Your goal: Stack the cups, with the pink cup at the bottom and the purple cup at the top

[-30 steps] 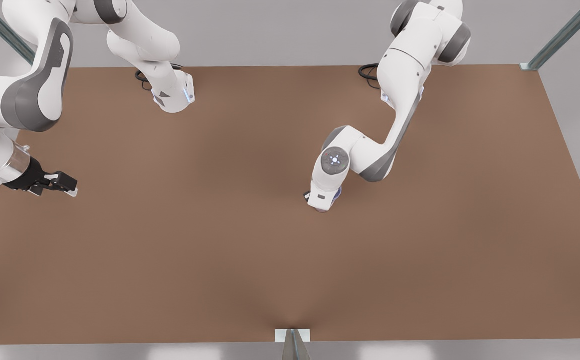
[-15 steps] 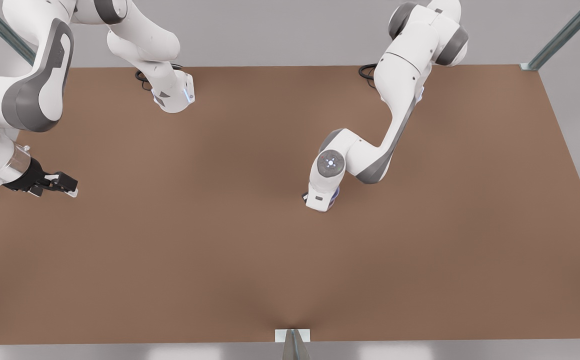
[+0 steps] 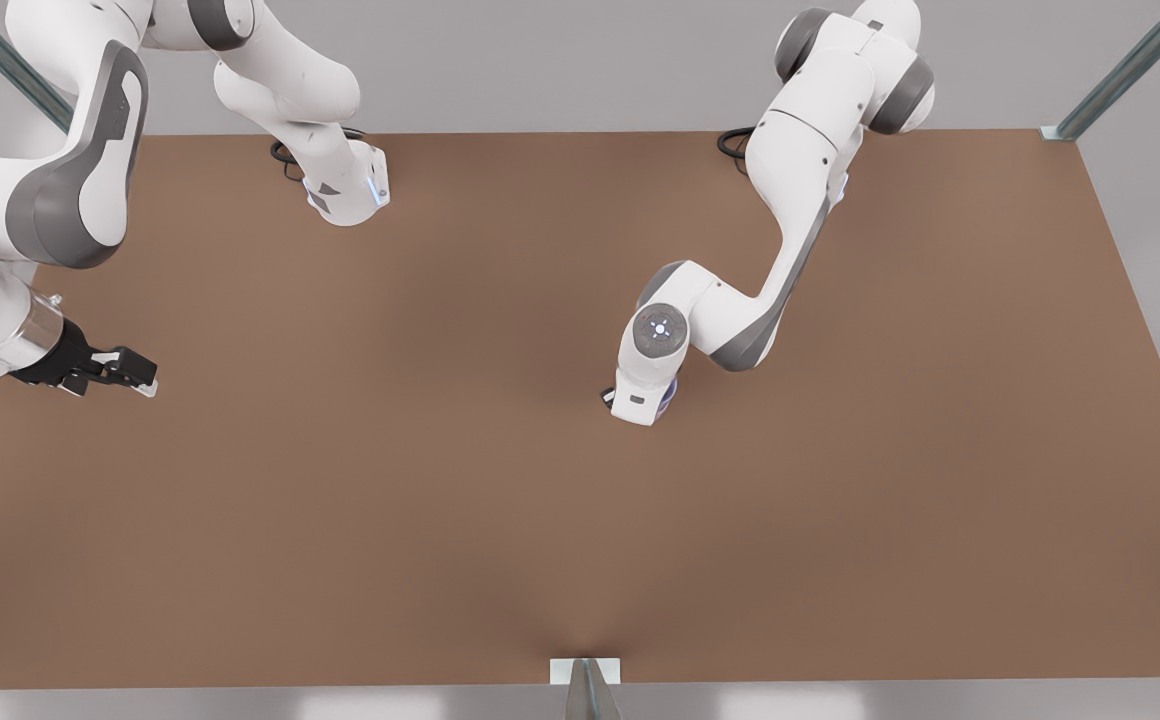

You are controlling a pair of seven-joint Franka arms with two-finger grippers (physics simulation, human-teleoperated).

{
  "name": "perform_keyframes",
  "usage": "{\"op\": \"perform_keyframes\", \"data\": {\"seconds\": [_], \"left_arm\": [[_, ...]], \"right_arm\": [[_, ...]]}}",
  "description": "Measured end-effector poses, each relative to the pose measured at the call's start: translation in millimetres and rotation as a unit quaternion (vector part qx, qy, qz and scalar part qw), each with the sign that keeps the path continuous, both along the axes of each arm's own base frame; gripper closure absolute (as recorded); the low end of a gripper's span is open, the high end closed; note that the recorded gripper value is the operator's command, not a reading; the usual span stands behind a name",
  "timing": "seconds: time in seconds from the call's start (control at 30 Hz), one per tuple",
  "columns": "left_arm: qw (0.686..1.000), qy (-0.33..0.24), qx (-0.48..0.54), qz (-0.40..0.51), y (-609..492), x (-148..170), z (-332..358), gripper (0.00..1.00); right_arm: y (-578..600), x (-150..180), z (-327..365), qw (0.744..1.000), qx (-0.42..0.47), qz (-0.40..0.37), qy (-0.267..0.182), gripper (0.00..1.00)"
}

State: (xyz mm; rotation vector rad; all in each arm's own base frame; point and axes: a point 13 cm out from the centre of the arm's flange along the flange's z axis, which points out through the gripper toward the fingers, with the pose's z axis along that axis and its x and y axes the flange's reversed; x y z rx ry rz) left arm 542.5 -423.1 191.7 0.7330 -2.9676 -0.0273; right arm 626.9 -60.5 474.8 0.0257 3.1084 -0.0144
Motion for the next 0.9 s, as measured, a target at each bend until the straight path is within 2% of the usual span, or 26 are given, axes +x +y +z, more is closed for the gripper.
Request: {"op": "perform_keyframes", "data": {"seconds": [0.07,0.17,0.23,0.33,0.47,0.53,0.67,0.9], "left_arm": [[1.0,-0.01,-0.001,-0.003,0,3,16,0.0],[0.998,-0.056,-0.024,-0.002,-6,32,113,0.0],[0.997,-0.068,-0.007,0.017,44,58,160,0.0],[0.997,-0.055,0.027,0.056,158,87,197,0.0],[0.999,-0.02,0.022,0.042,251,81,234,0.0],[1.0,-0.009,0.02,0.001,272,76,240,0.0],[0.997,-0.036,0.015,-0.066,307,81,269,0.0],[0.98,-0.059,0.016,-0.187,299,64,288,0.0]], "right_arm": [[0,0,0,1.0,0.0,0.0,0.0,0.0],[0,0,0,1.0,0.0,0.0,-0.001,0.0],[0,1,0,1.0,0.0,0.0,-0.001,0.0],[0,1,0,1.0,0.0,0.0,-0.001,0.0],[0,1,0,1.0,0.0,0.0,-0.002,0.0],[0,2,0,1.0,0.0,0.001,-0.002,0.0],[0,5,-3,1.0,0.0,0.001,-0.005,0.0],[-1,7,-2,1.0,-0.005,0.002,-0.009,0.0]]}}
